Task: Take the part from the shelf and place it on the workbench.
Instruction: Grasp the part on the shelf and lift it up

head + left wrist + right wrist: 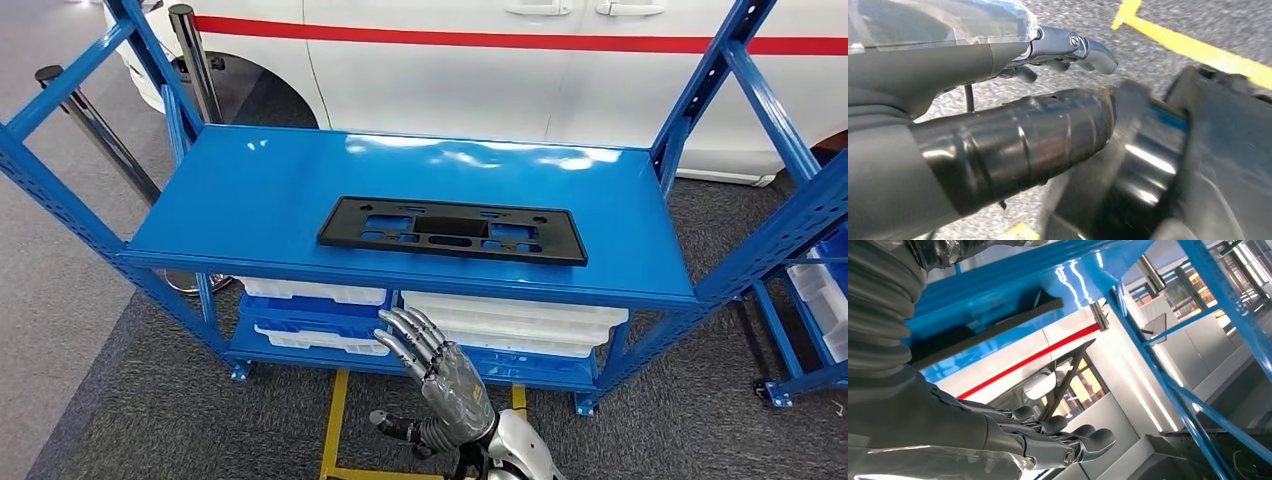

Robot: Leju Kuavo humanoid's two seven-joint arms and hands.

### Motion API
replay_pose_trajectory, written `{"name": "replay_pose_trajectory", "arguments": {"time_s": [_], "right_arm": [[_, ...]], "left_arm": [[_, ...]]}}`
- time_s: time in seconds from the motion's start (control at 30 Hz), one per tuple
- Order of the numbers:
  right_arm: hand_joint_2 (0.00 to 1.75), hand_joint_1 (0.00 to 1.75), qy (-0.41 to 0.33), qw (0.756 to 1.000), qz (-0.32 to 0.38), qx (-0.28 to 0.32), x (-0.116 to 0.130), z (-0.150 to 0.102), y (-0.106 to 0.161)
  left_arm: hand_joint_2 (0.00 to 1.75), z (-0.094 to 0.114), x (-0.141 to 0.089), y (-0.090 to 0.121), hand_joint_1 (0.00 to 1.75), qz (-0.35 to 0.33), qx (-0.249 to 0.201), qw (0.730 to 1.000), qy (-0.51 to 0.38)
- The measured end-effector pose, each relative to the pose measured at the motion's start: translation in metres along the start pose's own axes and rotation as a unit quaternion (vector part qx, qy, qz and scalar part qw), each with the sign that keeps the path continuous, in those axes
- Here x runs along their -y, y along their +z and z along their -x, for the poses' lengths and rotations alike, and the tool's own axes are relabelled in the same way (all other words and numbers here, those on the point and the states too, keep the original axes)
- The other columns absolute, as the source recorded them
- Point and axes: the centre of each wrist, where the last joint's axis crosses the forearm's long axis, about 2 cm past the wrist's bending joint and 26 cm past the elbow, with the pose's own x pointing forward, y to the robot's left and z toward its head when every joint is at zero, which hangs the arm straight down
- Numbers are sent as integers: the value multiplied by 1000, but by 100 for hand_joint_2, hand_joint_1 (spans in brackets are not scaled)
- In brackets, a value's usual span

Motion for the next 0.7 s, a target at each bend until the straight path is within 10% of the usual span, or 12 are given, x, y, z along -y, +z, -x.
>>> {"name": "replay_pose_trajectory", "arguments": {"time_s": [0.7], "right_arm": [[175, 0, 4, 1000, 3, 0, 3, 0, 1]], "left_arm": [[0, 0, -1, 0, 0, 0, 1, 1000, 0]]}}
